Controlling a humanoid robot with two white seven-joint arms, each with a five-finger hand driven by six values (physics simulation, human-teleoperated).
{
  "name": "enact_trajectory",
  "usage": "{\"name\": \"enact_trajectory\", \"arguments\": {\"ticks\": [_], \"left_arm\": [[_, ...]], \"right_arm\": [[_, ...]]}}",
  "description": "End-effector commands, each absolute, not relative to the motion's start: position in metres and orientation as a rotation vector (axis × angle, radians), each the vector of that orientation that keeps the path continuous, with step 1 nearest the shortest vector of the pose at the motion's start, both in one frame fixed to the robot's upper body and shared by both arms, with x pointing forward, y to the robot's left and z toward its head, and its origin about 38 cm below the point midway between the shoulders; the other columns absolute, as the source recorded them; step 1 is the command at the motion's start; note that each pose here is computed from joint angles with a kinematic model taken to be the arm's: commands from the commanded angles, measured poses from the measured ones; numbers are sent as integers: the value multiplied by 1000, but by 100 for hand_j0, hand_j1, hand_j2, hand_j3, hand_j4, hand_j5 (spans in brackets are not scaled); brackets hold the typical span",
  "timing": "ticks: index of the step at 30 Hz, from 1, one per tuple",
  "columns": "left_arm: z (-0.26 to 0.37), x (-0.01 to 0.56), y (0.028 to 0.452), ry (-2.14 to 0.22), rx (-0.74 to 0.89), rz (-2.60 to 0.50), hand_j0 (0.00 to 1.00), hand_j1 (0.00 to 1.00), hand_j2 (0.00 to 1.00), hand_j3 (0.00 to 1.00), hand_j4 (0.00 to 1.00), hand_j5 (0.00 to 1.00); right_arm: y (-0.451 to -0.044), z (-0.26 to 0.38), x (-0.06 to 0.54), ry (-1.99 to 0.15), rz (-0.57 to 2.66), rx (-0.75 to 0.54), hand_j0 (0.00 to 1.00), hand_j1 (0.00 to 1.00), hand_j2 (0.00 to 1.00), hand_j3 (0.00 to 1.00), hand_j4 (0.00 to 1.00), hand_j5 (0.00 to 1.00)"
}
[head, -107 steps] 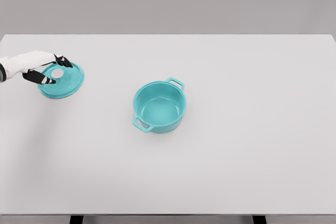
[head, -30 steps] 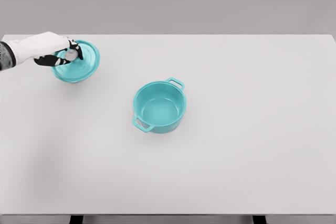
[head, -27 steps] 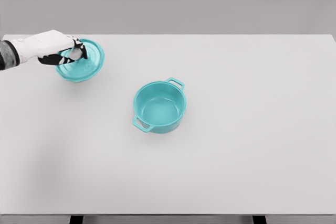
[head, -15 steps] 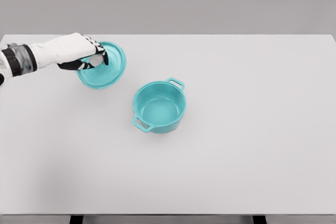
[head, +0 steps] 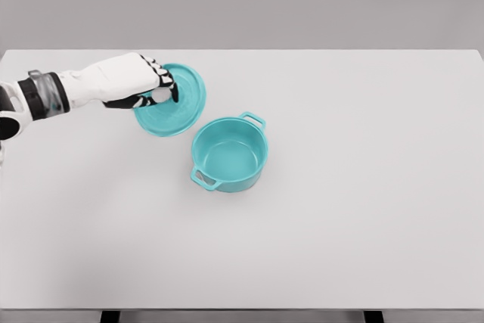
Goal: Cover the pot with left arm
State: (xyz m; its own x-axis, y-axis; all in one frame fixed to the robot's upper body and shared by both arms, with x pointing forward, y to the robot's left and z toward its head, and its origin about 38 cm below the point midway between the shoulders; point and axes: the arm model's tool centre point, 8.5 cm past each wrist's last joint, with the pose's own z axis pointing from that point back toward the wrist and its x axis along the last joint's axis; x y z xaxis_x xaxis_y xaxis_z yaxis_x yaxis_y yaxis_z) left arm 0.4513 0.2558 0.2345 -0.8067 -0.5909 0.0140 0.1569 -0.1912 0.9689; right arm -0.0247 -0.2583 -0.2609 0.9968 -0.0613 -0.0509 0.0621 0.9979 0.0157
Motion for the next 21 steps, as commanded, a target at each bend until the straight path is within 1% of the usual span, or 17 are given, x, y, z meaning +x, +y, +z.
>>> {"name": "enact_trajectory", "arguments": {"ticks": [1,21], "left_arm": [[234,448,247,-1635,494,-2037,53,53,53,53,53,53],[206,438,203,-1656,352,-2102,53,53,53,53,53,53]], "right_arm": [[-258,-261,-24,49,-62,17,100,100,100,100,100,100],[-258,-261,-25,51,-62,18,100,100,100,100,100,100]]}}
